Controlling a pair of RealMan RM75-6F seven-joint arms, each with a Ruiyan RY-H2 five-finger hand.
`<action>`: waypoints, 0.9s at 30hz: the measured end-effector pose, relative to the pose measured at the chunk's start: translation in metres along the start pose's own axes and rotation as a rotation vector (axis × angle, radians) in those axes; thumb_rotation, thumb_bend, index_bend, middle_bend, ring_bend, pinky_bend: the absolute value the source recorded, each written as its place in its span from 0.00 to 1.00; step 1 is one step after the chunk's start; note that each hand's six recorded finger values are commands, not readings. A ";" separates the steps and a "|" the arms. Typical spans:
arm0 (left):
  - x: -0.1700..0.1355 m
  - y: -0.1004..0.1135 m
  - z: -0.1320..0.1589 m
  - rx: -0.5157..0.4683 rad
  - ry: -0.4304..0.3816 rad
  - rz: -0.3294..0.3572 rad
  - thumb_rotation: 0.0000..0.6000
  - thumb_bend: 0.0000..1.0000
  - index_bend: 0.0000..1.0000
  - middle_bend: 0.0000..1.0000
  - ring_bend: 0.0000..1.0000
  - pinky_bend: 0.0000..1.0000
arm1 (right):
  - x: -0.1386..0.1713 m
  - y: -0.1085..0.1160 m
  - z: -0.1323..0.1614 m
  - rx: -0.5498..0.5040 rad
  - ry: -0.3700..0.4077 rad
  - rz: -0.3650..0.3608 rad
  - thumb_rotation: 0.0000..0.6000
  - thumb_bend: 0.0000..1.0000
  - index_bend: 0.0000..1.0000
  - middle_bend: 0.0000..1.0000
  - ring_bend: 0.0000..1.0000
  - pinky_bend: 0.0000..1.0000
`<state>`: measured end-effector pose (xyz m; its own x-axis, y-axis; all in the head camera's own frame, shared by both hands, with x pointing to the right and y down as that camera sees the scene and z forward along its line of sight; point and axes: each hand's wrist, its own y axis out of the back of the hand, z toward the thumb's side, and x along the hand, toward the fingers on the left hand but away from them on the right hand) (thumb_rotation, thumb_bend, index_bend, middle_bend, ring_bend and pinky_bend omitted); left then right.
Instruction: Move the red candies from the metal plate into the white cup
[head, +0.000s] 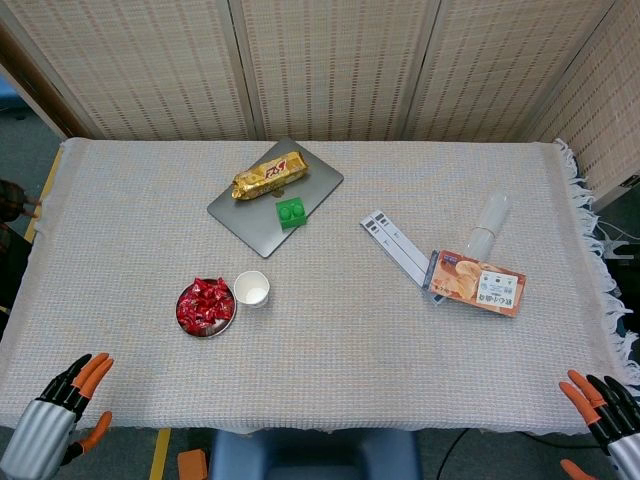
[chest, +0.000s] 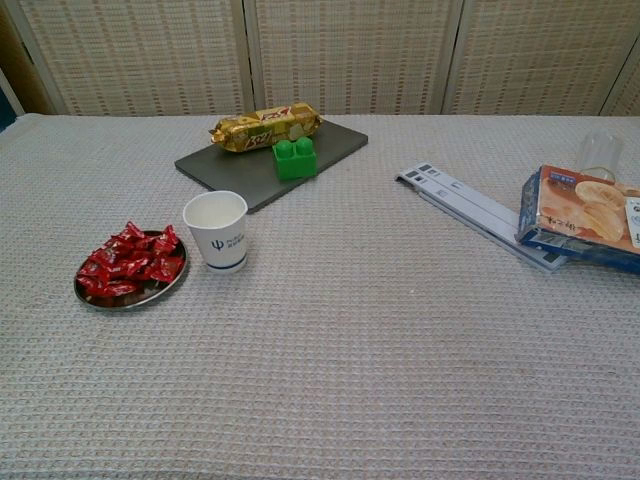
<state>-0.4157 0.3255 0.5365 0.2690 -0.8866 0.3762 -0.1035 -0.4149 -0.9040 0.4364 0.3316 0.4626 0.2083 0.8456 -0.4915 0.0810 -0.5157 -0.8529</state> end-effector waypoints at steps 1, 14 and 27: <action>0.002 -0.001 -0.001 -0.001 0.004 -0.002 1.00 0.40 0.00 0.07 0.06 0.25 | -0.003 0.000 -0.001 0.000 -0.009 0.001 1.00 0.04 0.00 0.00 0.00 0.00; 0.074 -0.046 0.020 0.037 -0.008 -0.130 1.00 0.37 0.00 0.05 0.05 0.56 | -0.028 -0.002 -0.018 0.039 -0.138 -0.025 1.00 0.04 0.00 0.00 0.00 0.00; 0.196 -0.099 0.049 0.134 0.018 -0.218 1.00 0.36 0.00 0.05 0.06 0.72 | -0.037 -0.012 -0.026 0.050 -0.185 0.032 1.00 0.04 0.00 0.00 0.00 0.00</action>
<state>-0.3057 0.2026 0.6898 0.2541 -0.7830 0.5678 0.0835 -0.5671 -0.8194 0.4526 0.3035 0.4956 0.0267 0.8421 -0.5386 0.0275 -0.5393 -0.8417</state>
